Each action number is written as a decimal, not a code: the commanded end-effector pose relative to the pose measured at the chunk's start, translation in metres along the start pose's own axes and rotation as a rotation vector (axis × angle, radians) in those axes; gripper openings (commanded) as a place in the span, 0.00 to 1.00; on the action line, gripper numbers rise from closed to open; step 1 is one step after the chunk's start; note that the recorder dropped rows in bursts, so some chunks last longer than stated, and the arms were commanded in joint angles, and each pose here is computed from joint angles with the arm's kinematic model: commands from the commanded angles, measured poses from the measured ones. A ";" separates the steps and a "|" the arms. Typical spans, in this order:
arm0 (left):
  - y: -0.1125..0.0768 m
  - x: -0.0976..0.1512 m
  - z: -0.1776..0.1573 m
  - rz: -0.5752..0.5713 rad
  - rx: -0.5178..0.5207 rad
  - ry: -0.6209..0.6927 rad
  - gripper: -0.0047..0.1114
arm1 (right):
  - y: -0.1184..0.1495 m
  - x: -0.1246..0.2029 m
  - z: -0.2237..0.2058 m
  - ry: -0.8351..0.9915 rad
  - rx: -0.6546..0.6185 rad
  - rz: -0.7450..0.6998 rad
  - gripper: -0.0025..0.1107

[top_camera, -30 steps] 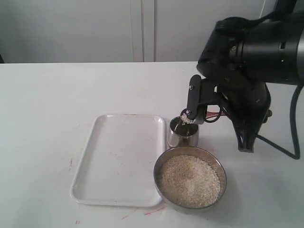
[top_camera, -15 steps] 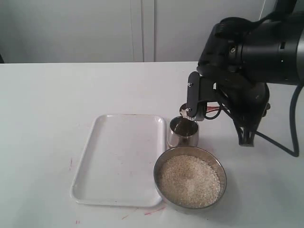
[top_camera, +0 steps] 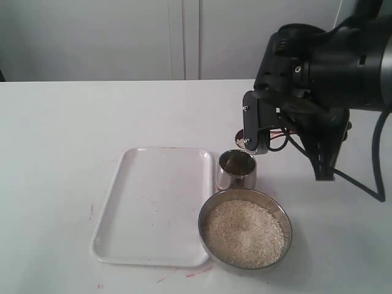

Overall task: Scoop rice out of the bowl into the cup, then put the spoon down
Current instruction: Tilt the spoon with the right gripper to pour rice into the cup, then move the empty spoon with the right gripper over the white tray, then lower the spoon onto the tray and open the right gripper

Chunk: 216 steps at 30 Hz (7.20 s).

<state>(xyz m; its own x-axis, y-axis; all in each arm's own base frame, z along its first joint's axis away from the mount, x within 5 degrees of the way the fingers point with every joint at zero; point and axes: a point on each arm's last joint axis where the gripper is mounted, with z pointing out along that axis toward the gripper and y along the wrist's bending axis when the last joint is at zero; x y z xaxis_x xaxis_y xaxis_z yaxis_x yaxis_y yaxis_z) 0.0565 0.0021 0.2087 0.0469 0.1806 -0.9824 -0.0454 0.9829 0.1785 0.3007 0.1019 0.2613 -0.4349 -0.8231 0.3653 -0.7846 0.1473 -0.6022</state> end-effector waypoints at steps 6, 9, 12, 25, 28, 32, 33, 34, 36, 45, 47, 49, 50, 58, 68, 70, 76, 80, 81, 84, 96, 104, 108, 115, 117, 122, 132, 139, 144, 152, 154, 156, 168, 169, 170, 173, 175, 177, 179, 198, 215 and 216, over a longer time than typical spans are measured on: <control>0.000 -0.003 0.000 -0.010 0.001 -0.012 0.16 | -0.003 -0.005 -0.007 0.015 0.084 -0.100 0.02; 0.000 -0.003 0.000 -0.010 0.001 -0.012 0.16 | -0.002 -0.007 -0.009 0.023 0.105 -0.123 0.02; 0.000 -0.003 0.000 -0.010 0.001 -0.012 0.16 | -0.003 -0.008 -0.009 0.045 0.121 -0.142 0.02; 0.000 -0.003 0.000 -0.010 0.001 -0.012 0.16 | -0.007 -0.007 -0.010 0.065 0.175 -0.168 0.02; 0.000 -0.003 0.000 -0.010 0.001 -0.012 0.16 | -0.009 -0.007 -0.010 0.073 0.194 -0.176 0.02; 0.000 -0.003 0.000 -0.010 0.001 -0.012 0.16 | -0.007 -0.010 -0.014 0.065 0.209 -0.189 0.02; 0.000 -0.003 0.000 -0.010 0.001 -0.012 0.16 | -0.006 -0.013 -0.017 0.059 0.220 -0.199 0.02; 0.000 -0.003 0.000 -0.010 0.001 -0.012 0.16 | -0.005 -0.015 -0.019 0.052 0.224 -0.206 0.02; 0.000 -0.003 0.000 -0.010 0.001 -0.012 0.16 | -0.003 -0.018 -0.023 0.043 0.233 -0.217 0.02; 0.000 -0.003 0.000 -0.010 0.001 -0.012 0.16 | -0.009 -0.017 -0.025 0.070 0.310 -0.249 0.02; 0.000 -0.003 0.000 -0.010 0.001 -0.012 0.16 | -0.010 -0.016 -0.025 0.074 0.319 -0.253 0.02; 0.000 -0.003 0.000 -0.010 0.001 -0.012 0.16 | -0.011 -0.016 -0.026 0.079 0.332 -0.257 0.02; 0.000 -0.003 0.000 -0.010 0.001 -0.012 0.16 | -0.012 -0.016 -0.026 0.082 0.340 -0.260 0.02; 0.000 -0.003 0.000 -0.010 0.001 -0.012 0.16 | -0.013 -0.016 -0.026 0.074 0.354 -0.198 0.02; 0.000 -0.003 0.000 -0.010 0.001 -0.012 0.16 | 0.015 -0.020 -0.023 -0.046 0.026 0.427 0.02; 0.000 -0.003 0.000 -0.010 0.001 -0.012 0.16 | 0.023 -0.020 -0.026 -0.061 -0.078 0.502 0.02; 0.000 -0.003 0.000 -0.010 0.001 -0.012 0.16 | 0.037 -0.017 -0.041 -0.102 -0.311 0.684 0.02; 0.000 -0.003 0.000 -0.010 0.001 -0.012 0.16 | 0.044 -0.011 -0.057 -0.151 -0.465 0.755 0.02; 0.000 -0.003 0.000 -0.010 0.001 -0.012 0.16 | 0.045 -0.009 -0.061 -0.164 -0.497 0.766 0.02; 0.000 -0.003 0.000 -0.010 0.001 -0.012 0.16 | 0.052 -0.010 -0.074 -0.209 -0.594 0.751 0.02; 0.000 -0.003 0.000 -0.010 0.001 -0.012 0.16 | 0.051 -0.030 -0.101 -0.237 -0.805 0.915 0.02; 0.000 -0.003 0.000 -0.010 0.001 -0.012 0.16 | 0.014 -0.079 -0.123 -0.325 -0.941 1.051 0.02; 0.000 -0.003 0.000 -0.010 0.001 -0.012 0.16 | 0.009 -0.110 -0.123 -0.369 -1.052 1.091 0.02; 0.000 -0.003 0.000 -0.010 0.001 -0.012 0.16 | 0.009 -0.145 -0.108 -0.390 -1.096 1.305 0.02; 0.000 -0.003 0.000 -0.010 0.001 -0.012 0.16 | 0.011 -0.151 -0.100 -0.366 -1.060 1.347 0.02; 0.000 -0.003 0.000 -0.010 0.001 -0.012 0.16 | 0.027 -0.160 -0.072 -0.190 -0.773 1.401 0.02; 0.000 -0.003 0.000 -0.010 0.001 -0.012 0.16 | 0.062 -0.194 -0.045 -0.068 -0.796 1.342 0.02; 0.000 -0.003 0.000 -0.010 0.001 -0.012 0.16 | 0.059 -0.195 -0.044 -0.107 -0.775 1.333 0.02; 0.000 -0.003 0.000 -0.010 0.001 -0.012 0.16 | 0.060 -0.195 -0.045 -0.106 -0.779 1.306 0.02; 0.000 -0.003 0.000 -0.010 0.001 -0.012 0.16 | 0.062 -0.200 -0.036 -0.101 -0.737 1.329 0.02; 0.000 -0.003 0.000 -0.010 0.001 -0.012 0.16 | 0.062 -0.201 -0.032 -0.100 -0.712 1.334 0.02; 0.000 -0.003 0.000 -0.010 0.001 -0.012 0.16 | 0.064 -0.202 -0.030 -0.096 -0.709 1.336 0.02; 0.000 -0.003 0.000 -0.010 0.001 -0.012 0.16 | 0.069 -0.207 -0.024 -0.066 -0.714 1.351 0.02; 0.000 -0.003 0.000 -0.010 0.001 -0.012 0.16 | 0.069 -0.207 -0.024 -0.066 -0.714 1.351 0.02; 0.000 -0.003 0.000 -0.010 0.001 -0.012 0.16 | 0.069 -0.207 -0.024 -0.066 -0.714 1.351 0.02; 0.000 -0.003 0.000 -0.010 0.001 -0.012 0.16 | 0.070 -0.207 -0.024 -0.056 -0.721 1.352 0.02; 0.000 -0.003 0.000 -0.010 0.001 -0.012 0.16 | 0.071 -0.206 -0.024 -0.050 -0.722 1.351 0.02; 0.000 -0.003 0.000 -0.010 0.001 -0.012 0.16 | 0.071 -0.206 -0.024 -0.045 -0.728 1.353 0.02; 0.000 -0.003 0.000 -0.010 0.001 -0.012 0.16 | 0.071 -0.206 -0.024 -0.045 -0.728 1.353 0.02; 0.000 -0.003 0.000 -0.010 0.001 -0.012 0.16 | 0.071 -0.207 -0.024 -0.064 -0.728 1.330 0.21; 0.000 -0.003 0.000 -0.010 0.001 -0.012 0.16 | 0.073 -0.206 -0.027 -0.046 -0.761 1.311 0.35; 0.000 -0.003 0.000 -0.010 0.001 -0.012 0.16 | 0.073 -0.206 -0.028 -0.046 -0.769 1.314 0.35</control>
<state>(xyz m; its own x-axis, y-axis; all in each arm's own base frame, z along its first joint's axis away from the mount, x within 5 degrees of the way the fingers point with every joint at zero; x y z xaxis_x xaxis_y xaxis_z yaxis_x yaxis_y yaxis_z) 0.0565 0.0021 0.2087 0.0469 0.1806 -0.9824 -0.0454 0.9829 0.1785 0.3223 0.2972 0.1575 -0.9825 0.1014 -0.1564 0.0982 0.9948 0.0281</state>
